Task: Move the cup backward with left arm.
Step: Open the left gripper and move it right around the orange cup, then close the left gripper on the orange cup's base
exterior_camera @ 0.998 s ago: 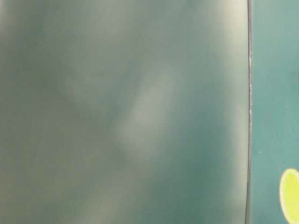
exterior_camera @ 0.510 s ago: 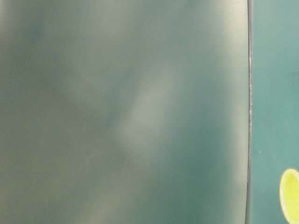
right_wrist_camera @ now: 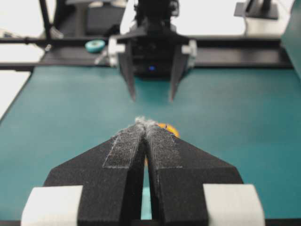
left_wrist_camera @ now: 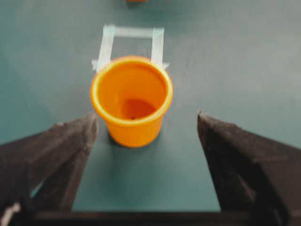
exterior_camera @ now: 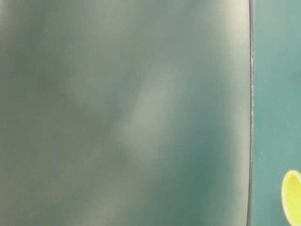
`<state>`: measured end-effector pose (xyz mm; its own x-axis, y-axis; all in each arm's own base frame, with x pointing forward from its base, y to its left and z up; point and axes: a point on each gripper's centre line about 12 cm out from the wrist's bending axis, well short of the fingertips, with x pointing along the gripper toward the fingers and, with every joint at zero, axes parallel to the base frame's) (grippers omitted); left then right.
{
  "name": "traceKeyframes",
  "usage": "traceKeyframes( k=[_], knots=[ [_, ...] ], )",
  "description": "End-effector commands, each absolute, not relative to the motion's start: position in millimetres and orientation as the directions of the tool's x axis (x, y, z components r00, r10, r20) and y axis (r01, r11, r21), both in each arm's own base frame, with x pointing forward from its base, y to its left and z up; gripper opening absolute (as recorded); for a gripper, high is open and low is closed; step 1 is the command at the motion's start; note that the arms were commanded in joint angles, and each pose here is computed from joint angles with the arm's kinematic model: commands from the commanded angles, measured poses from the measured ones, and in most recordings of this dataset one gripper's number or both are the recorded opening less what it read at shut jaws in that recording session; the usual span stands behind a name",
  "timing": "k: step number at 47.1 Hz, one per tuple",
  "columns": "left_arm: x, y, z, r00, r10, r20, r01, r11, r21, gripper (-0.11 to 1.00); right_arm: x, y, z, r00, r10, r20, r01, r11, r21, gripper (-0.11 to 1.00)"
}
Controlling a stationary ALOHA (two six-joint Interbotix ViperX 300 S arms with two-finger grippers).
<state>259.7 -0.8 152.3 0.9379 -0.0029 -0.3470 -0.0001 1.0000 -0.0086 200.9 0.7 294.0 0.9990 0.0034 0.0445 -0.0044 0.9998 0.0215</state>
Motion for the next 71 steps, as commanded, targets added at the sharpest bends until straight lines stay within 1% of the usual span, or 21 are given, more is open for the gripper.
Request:
traceKeyframes(
  k=[1, 9, 18, 22, 33, 43, 58, 71],
  knots=[
    [263.5, -1.4, 146.4, 0.939, -0.006, -0.343, 0.004, 1.000, -0.007, 0.83, 203.4, 0.6, 305.8, 0.997, 0.003, 0.072, -0.005, 1.000, 0.021, 0.00],
    [269.8, -1.4, 124.7, 0.930, -0.005, -0.368, 0.002, 1.000, -0.009, 0.83, 203.7, 0.7, 305.5, 0.998, 0.003, 0.071, -0.005, 1.000, 0.020, 0.00],
    [279.7, 0.0, 109.6, 0.929, 0.000, -0.370, -0.004, 1.000, -0.010, 0.83, 204.0, 0.7, 306.3, 0.997, 0.003, 0.075, -0.005, 1.000, 0.018, 0.00],
    [283.4, 4.9, 104.8, 0.928, 0.017, -0.371, -0.022, 1.000, -0.011, 0.83, 204.2, 0.7, 306.2, 0.997, 0.003, 0.075, -0.005, 1.000, 0.017, 0.00],
    [298.7, 13.3, 99.4, 0.936, 0.042, -0.348, -0.046, 0.999, -0.004, 0.83, 204.2, 0.7, 305.4, 0.997, 0.003, 0.072, -0.004, 1.000, 0.014, 0.00],
    [311.4, 9.6, 99.7, 0.942, 0.027, -0.335, -0.030, 1.000, -0.004, 0.83, 204.2, 0.7, 304.8, 0.998, 0.004, 0.067, -0.005, 1.000, 0.011, 0.00],
    [318.3, 7.9, 100.5, 0.954, 0.021, -0.301, -0.024, 1.000, -0.004, 0.83, 205.2, 0.7, 302.3, 0.998, 0.003, 0.058, -0.004, 1.000, 0.011, -0.01],
    [332.6, 3.4, 95.7, 0.955, 0.006, -0.298, -0.007, 1.000, -0.003, 0.83, 205.2, 0.7, 302.3, 0.998, 0.004, 0.058, -0.004, 1.000, 0.009, -0.01]
  ],
)
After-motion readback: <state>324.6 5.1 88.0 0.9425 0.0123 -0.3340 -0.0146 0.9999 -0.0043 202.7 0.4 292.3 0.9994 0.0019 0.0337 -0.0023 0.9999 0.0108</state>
